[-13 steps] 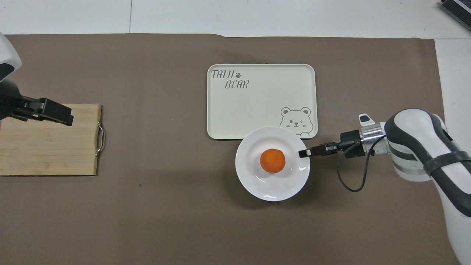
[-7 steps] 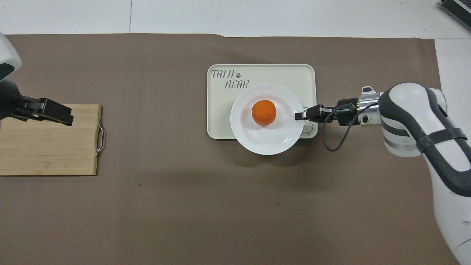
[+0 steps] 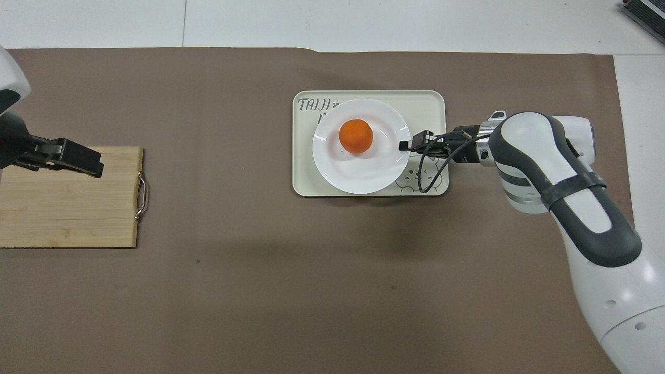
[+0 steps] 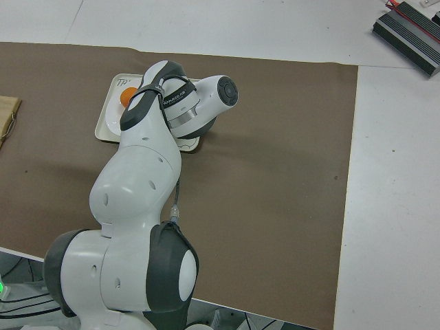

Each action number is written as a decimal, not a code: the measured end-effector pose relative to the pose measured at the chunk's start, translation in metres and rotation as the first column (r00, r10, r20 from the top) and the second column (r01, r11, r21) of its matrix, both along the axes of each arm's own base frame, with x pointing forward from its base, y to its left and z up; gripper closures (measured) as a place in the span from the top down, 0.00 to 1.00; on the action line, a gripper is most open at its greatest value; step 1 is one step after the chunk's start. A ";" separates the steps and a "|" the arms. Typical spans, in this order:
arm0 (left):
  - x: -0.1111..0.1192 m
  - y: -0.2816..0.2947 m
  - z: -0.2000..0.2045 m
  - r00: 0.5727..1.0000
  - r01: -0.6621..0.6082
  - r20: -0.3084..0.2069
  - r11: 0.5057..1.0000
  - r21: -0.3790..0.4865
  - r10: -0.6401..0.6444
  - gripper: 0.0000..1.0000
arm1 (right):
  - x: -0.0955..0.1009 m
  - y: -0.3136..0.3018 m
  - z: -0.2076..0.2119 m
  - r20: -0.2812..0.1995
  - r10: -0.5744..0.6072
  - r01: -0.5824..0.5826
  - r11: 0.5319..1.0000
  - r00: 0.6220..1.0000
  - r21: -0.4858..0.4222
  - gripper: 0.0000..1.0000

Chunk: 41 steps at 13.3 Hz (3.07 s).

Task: Place orange and plate with both arms
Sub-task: 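Grip the plate rim and slide it onto the bear tray, then open the right gripper and draw it back from the plate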

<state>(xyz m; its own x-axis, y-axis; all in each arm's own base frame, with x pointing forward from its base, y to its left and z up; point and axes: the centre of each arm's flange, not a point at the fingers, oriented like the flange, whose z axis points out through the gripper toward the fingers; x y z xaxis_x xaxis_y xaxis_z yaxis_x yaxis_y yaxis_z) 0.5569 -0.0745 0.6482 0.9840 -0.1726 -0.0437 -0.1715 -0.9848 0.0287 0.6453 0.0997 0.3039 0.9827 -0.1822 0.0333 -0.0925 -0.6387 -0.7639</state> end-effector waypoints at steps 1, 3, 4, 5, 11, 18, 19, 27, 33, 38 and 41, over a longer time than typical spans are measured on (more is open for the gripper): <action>0.000 0.000 0.000 1.000 0.000 0.000 1.000 0.000 0.000 1.00 | 0.001 0.000 0.000 0.011 -0.013 0.013 1.000 1.000 -0.013 0.04; 0.000 0.000 0.000 1.000 0.000 0.000 1.000 0.000 0.000 1.00 | 0.003 0.001 0.000 0.029 -0.031 0.032 0.999 0.999 -0.034 0.04; 0.000 0.000 0.000 1.000 0.000 0.000 1.000 0.000 0.000 1.00 | 0.004 0.002 0.000 0.039 -0.039 0.041 0.998 0.998 -0.043 0.04; 0.000 0.000 0.000 1.000 0.000 0.000 1.000 0.000 0.000 1.00 | 0.005 0.004 0.000 0.046 -0.043 0.045 0.998 0.998 -0.050 0.04; 0.000 0.000 0.000 1.000 0.000 0.000 1.000 0.000 0.000 1.00 | -0.001 0.012 -0.016 0.026 -0.068 0.069 0.994 0.997 -0.080 0.04; 0.000 0.000 0.000 1.000 0.000 0.000 1.000 0.000 0.000 1.00 | -0.004 -0.001 -0.024 0.021 -0.042 0.045 0.989 0.999 -0.138 0.56; 0.000 0.000 0.000 1.000 0.000 0.000 1.000 0.000 0.000 1.00 | -0.003 -0.007 -0.024 0.022 -0.047 0.049 0.989 0.999 -0.143 0.66; 0.000 0.000 0.000 1.000 0.000 0.000 1.000 0.000 0.000 1.00 | -0.002 -0.040 0.052 0.079 0.124 -0.092 0.941 0.989 -0.324 1.00; 0.000 0.000 0.000 1.000 0.000 0.000 1.000 0.000 0.000 1.00 | -0.041 -0.047 0.168 -0.026 0.180 -0.163 0.809 0.983 -0.564 1.00; 0.000 0.000 0.000 1.000 0.000 0.000 1.000 0.000 0.000 1.00 | -0.078 -0.059 0.245 -0.075 0.217 -0.209 0.702 0.973 -0.681 1.00; 0.000 0.000 0.000 1.000 0.000 0.000 1.000 0.000 0.000 1.00 | -0.082 -0.068 0.280 -0.086 0.188 -0.192 0.669 0.978 -0.718 1.00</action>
<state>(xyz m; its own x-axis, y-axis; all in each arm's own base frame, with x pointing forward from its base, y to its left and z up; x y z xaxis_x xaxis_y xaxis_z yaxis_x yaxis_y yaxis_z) 0.5569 -0.0745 0.6482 0.9840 -0.1726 -0.0437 -0.1714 -0.9848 0.0288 0.5635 0.0312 0.5838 0.9939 0.0867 0.0688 0.0910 -0.9940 -0.0613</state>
